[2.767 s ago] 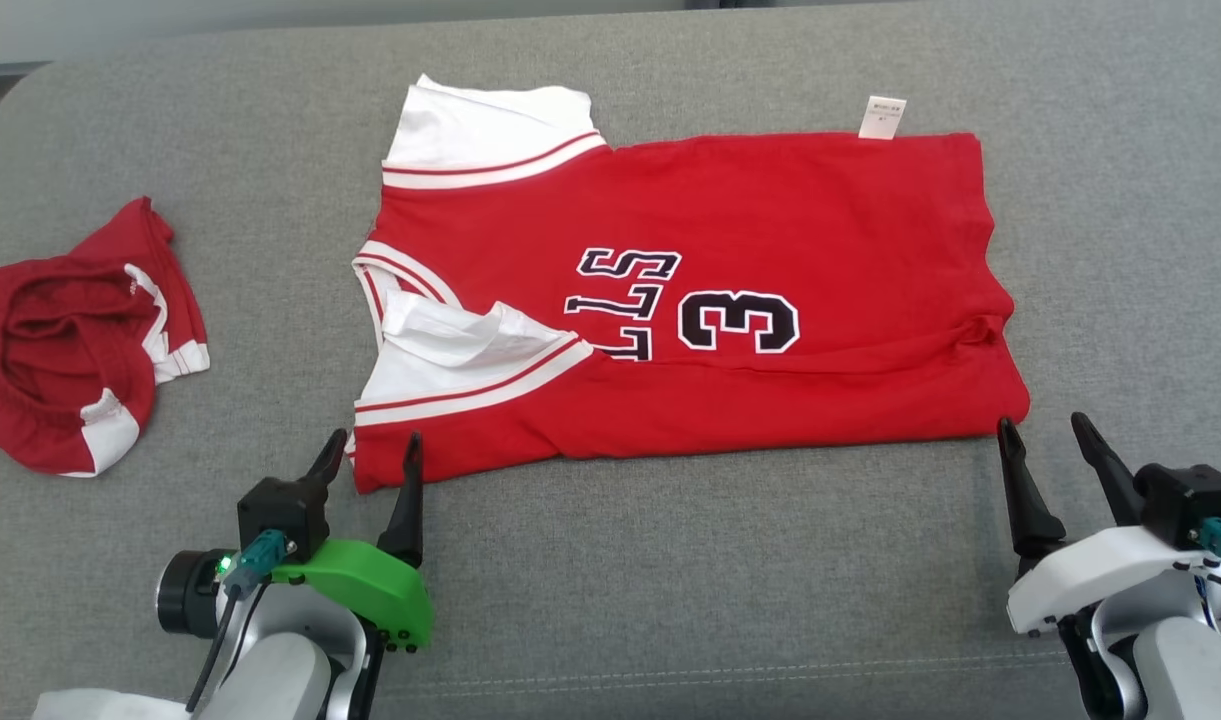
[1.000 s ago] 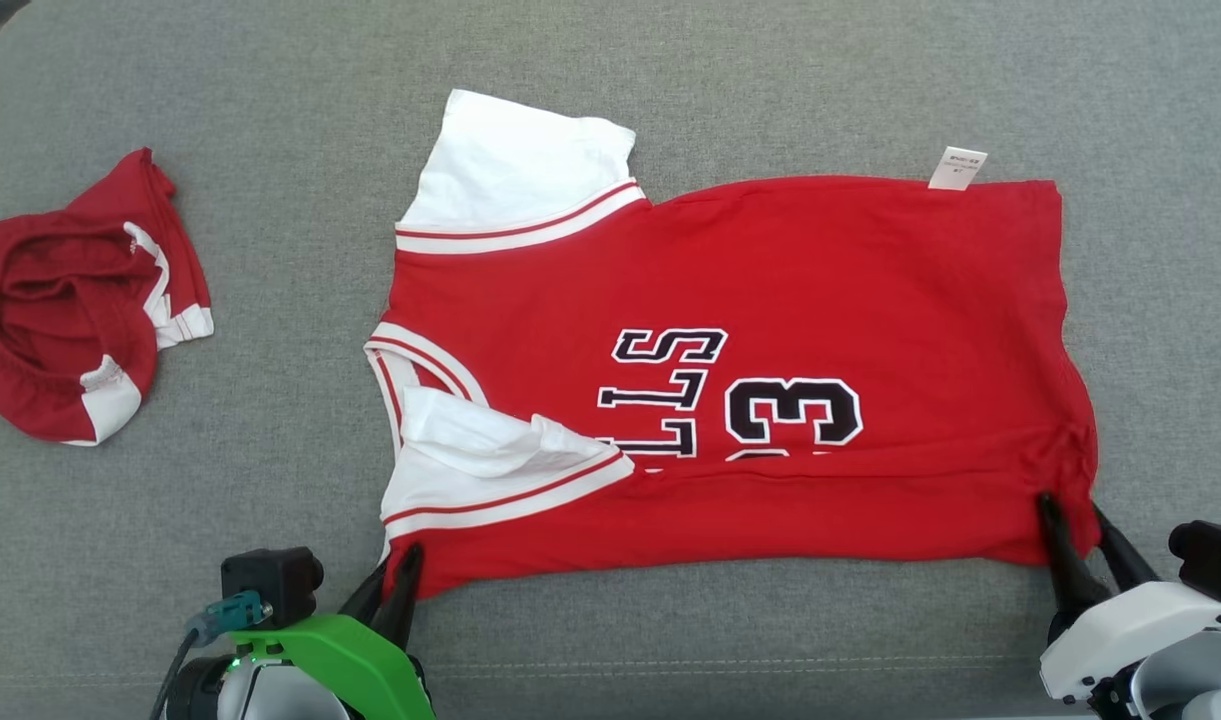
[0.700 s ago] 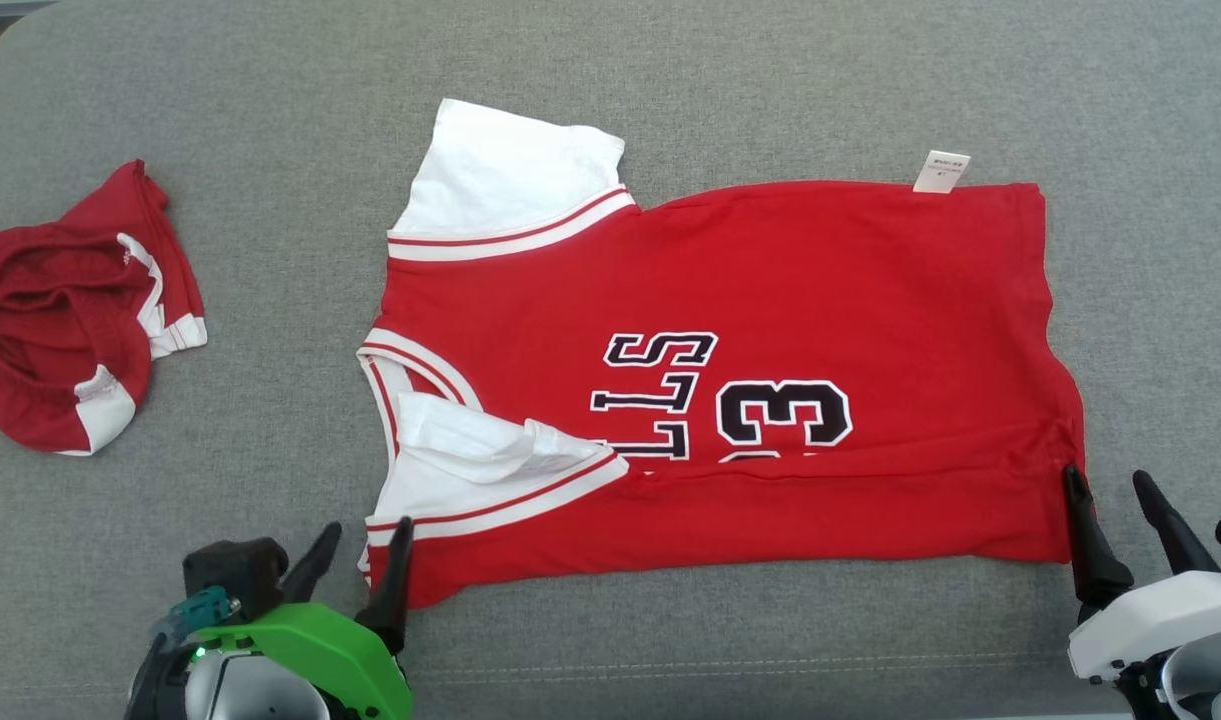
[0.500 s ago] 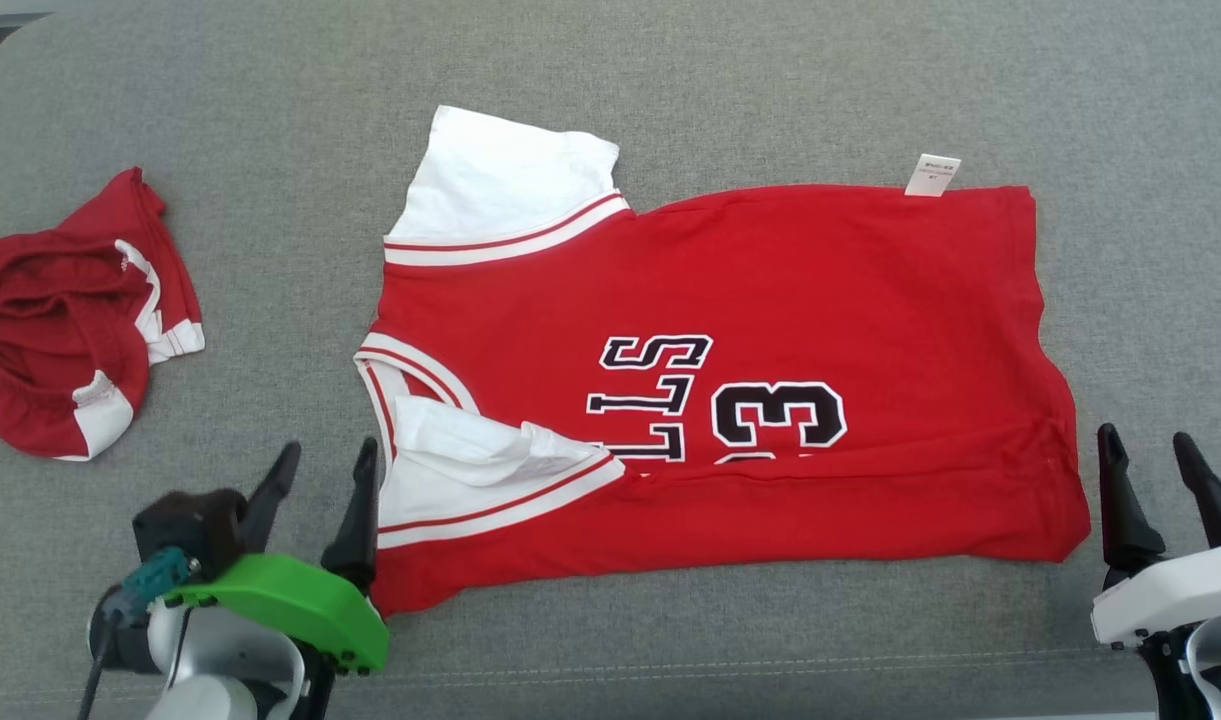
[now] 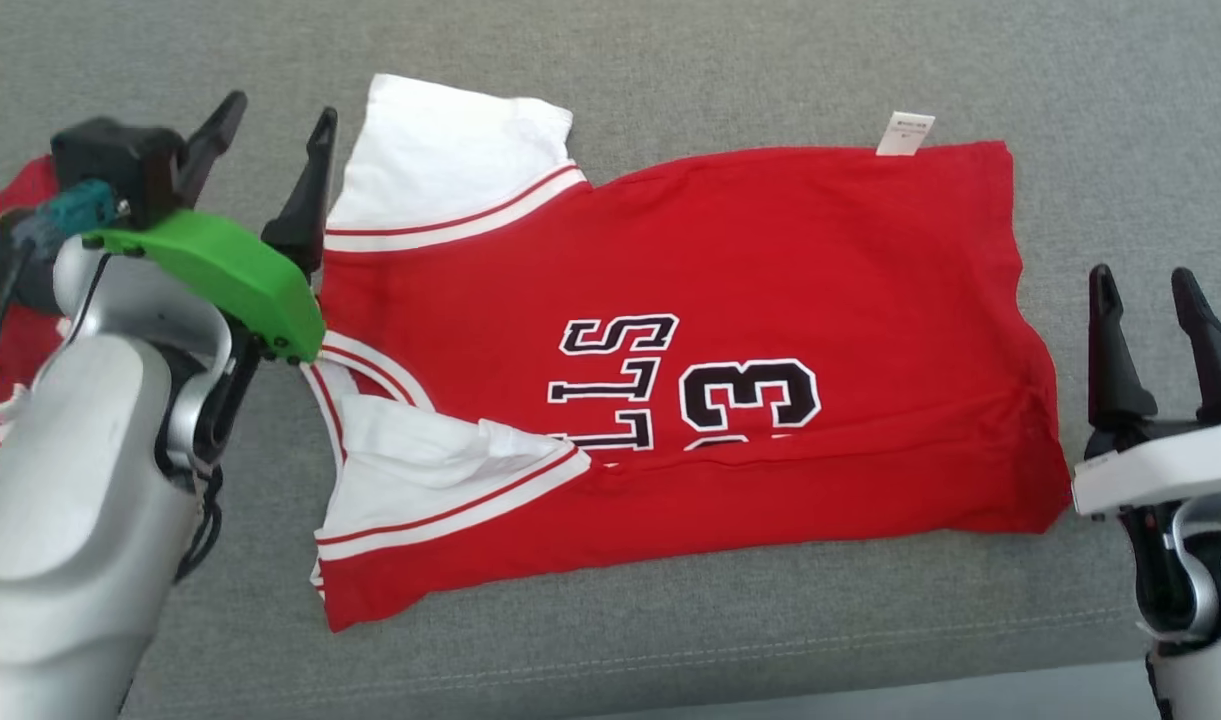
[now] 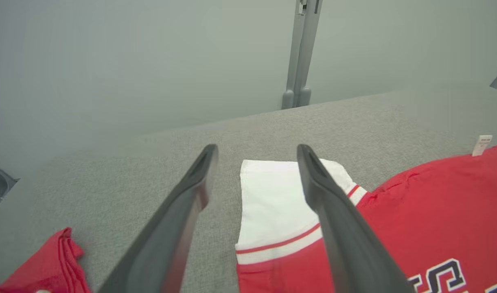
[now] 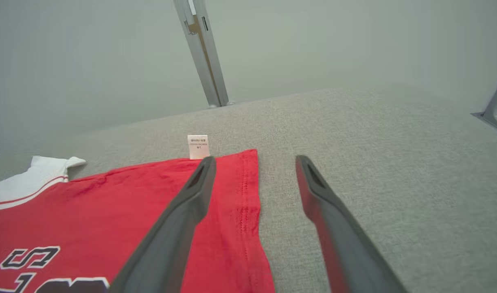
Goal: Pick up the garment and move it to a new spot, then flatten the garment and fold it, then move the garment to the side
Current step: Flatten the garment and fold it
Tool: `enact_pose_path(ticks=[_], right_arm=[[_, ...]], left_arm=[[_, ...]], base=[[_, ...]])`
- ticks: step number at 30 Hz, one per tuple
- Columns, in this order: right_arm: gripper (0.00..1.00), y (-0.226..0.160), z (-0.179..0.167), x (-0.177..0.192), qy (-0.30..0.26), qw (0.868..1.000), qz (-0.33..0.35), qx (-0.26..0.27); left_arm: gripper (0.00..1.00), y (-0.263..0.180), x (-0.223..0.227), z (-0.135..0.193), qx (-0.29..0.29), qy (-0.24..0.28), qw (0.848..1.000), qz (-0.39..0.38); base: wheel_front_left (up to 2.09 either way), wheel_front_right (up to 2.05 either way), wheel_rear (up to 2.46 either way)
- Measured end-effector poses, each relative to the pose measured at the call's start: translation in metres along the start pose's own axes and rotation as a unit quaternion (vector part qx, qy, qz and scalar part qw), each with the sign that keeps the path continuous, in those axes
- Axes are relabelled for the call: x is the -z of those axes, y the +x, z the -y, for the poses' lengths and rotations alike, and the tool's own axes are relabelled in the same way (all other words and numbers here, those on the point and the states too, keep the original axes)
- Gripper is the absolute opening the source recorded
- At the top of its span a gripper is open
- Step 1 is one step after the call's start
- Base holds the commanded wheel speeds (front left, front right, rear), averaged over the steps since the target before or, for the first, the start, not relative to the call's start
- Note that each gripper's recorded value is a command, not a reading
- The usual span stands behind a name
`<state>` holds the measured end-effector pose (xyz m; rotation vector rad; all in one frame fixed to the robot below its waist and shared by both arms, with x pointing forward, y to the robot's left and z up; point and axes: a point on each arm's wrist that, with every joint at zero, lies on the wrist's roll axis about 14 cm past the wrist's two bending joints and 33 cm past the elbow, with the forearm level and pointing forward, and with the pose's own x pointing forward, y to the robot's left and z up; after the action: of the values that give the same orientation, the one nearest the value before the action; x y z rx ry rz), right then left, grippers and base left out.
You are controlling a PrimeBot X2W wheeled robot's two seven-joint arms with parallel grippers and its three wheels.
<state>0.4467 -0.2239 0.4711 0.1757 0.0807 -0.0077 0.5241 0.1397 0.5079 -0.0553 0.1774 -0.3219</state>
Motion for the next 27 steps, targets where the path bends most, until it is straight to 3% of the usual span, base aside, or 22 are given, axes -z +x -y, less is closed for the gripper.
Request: enact_pose_path(ticks=[10, 17, 27], right_arm=[[1.0, 0.041, -0.005, 0.008, -0.013, 1.0, 0.006, -0.021], [1.0, 0.047, 0.009, 0.035, -0.015, 1.0, -0.023, -0.01], [1.0, 0.053, 0.018, 0.042, -0.028, 0.999, -0.035, -0.007]], left_arm=[[1.0, 0.08, 0.07, -0.009, 0.022, -0.006, 0.995, -0.097], [1.0, 0.107, 0.112, -0.018, 0.015, -0.026, 0.99, -0.14], [1.0, 0.126, 0.128, -0.017, 0.016, -0.026, 0.986, -0.162]], base=[[0.0, 0.0, 0.0], [0.0, 0.0, 0.0], [0.0, 0.0, 0.0]])
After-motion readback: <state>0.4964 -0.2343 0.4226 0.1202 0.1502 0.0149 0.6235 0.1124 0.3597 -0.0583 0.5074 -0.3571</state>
